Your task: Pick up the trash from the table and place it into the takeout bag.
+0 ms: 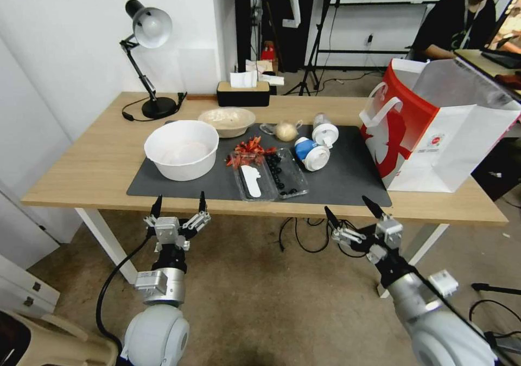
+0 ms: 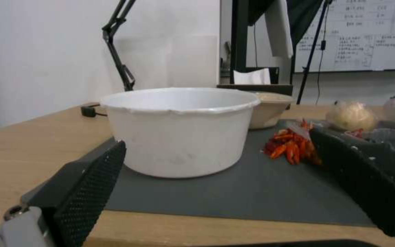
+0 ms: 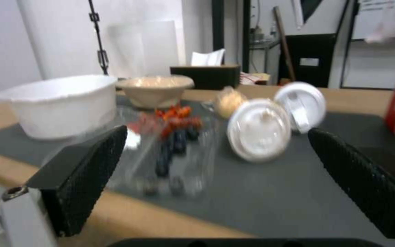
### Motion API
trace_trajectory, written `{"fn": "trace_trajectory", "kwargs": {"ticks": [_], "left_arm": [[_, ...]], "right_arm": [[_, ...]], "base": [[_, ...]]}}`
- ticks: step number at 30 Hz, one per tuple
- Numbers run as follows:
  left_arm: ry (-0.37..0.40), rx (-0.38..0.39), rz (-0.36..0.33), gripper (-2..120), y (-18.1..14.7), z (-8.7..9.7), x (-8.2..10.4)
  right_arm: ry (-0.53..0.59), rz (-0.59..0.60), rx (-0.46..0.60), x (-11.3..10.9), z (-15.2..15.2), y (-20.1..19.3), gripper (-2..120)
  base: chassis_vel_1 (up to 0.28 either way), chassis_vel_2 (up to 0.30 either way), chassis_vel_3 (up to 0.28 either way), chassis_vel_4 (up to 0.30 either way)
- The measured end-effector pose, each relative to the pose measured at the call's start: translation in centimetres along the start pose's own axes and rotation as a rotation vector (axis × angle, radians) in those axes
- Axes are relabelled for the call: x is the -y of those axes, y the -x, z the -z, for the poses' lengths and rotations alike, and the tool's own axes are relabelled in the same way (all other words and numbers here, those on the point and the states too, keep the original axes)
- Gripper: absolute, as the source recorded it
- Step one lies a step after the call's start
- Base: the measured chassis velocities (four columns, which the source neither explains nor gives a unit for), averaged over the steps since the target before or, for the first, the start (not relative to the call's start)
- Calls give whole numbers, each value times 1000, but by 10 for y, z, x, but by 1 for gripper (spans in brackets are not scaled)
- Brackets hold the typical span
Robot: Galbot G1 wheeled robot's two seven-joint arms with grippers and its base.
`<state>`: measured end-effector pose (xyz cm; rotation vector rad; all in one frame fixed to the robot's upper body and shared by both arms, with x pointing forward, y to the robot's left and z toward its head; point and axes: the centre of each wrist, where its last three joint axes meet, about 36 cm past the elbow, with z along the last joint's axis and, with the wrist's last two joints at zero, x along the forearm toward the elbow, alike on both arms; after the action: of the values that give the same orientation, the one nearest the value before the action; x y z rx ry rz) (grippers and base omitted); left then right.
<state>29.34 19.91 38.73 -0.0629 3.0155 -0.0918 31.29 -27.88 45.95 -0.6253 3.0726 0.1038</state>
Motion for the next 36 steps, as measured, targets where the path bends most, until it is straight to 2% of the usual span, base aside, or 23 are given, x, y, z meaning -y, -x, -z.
{"fn": "trace_trajectory", "kwargs": {"ticks": [7,11,16,20,21,24,32,36], "left_arm": [[11,-11,-2,100,-1,-5,0],[8,-15,-39,100,5,-11,7],[7,-28,-52,100,6,-16,10],[9,-34,-52,100,4,-18,9],[9,-34,-52,100,4,-18,9],[9,-33,-49,100,4,-18,8],[8,-28,-42,100,5,-16,6],[6,-28,-39,100,5,-16,7]], "right_arm": [[67,31,-47,25,46,74,100],[71,7,-73,36,62,90,100],[102,-13,-136,44,63,110,100],[162,-47,-197,58,60,151,100],[162,-47,-197,58,60,151,100],[199,-55,-215,66,67,173,100],[242,-61,-242,74,85,197,100],[280,-81,-294,74,98,214,100]], "base": [[0,0,0,0],[0,0,0,0],[0,0,0,0],[0,0,0,0],[0,0,0,0],[0,0,0,0],[0,0,0,0],[0,0,0,0]]}}
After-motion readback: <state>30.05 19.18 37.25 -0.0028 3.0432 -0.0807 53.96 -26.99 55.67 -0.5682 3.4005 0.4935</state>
